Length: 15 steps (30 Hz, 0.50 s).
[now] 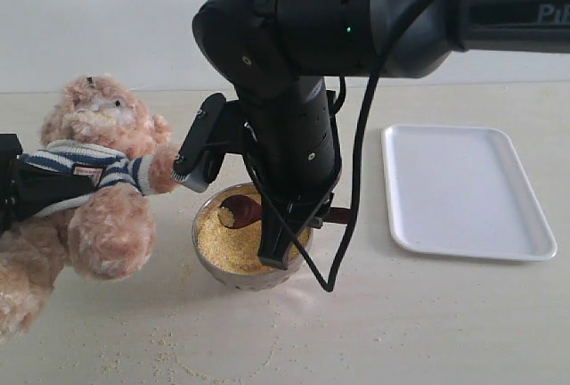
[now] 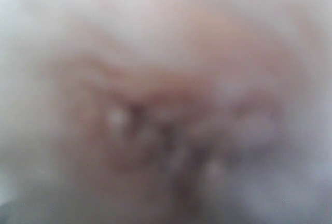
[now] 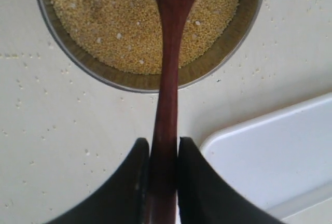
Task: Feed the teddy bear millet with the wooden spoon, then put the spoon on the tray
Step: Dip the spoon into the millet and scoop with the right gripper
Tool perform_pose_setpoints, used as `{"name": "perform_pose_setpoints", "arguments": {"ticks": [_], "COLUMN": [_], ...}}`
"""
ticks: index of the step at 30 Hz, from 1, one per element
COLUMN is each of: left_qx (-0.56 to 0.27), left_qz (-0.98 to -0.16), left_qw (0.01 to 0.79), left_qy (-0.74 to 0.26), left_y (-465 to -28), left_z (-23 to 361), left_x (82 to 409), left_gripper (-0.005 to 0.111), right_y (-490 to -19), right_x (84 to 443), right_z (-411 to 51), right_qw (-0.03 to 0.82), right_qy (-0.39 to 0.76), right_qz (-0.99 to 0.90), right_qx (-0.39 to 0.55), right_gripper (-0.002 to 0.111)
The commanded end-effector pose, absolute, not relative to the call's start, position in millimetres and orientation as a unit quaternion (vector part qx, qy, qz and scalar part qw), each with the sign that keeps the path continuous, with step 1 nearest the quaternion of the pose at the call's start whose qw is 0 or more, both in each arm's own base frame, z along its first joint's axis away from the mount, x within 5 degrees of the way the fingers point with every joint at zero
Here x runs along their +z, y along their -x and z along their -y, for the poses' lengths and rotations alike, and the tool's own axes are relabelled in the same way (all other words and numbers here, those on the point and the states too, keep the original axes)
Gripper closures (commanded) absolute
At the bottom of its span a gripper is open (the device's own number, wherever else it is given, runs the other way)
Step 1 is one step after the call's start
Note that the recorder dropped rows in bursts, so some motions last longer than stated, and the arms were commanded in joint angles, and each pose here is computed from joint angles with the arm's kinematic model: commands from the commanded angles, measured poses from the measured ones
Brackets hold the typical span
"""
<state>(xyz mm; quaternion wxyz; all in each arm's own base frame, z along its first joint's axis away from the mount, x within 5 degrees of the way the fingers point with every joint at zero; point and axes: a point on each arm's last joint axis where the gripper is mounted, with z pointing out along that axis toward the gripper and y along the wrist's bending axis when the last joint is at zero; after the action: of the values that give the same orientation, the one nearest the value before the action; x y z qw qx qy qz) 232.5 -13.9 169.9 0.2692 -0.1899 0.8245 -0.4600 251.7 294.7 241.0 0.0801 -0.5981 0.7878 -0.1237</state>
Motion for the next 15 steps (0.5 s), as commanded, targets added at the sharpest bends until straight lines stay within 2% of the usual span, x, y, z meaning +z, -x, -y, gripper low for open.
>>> {"name": "perform_pose_setpoints", "arguments": {"ticks": [1,15], "left_qx": [-0.475,-0.474], "left_qz": [-0.814,-0.815], "left_qw": [0.274,0.275], "left_qy": [0.191,0.188], "left_y": [-234.1,-234.1], "left_z": [14.4,14.4], "left_x": [174.4,174.4], "left_gripper": [0.102,0.102], "right_y": [-251.9,-254.0], "right_x": [244.8,248.6], "right_z": [-292.3,-288.6], "right_qw": [0.086,0.09], "right_qy": [0.598,0.579], "right_qz": [-0.787,-0.801], "right_qx": [-0.13,-0.123], "right_gripper": [0.109,0.109]}}
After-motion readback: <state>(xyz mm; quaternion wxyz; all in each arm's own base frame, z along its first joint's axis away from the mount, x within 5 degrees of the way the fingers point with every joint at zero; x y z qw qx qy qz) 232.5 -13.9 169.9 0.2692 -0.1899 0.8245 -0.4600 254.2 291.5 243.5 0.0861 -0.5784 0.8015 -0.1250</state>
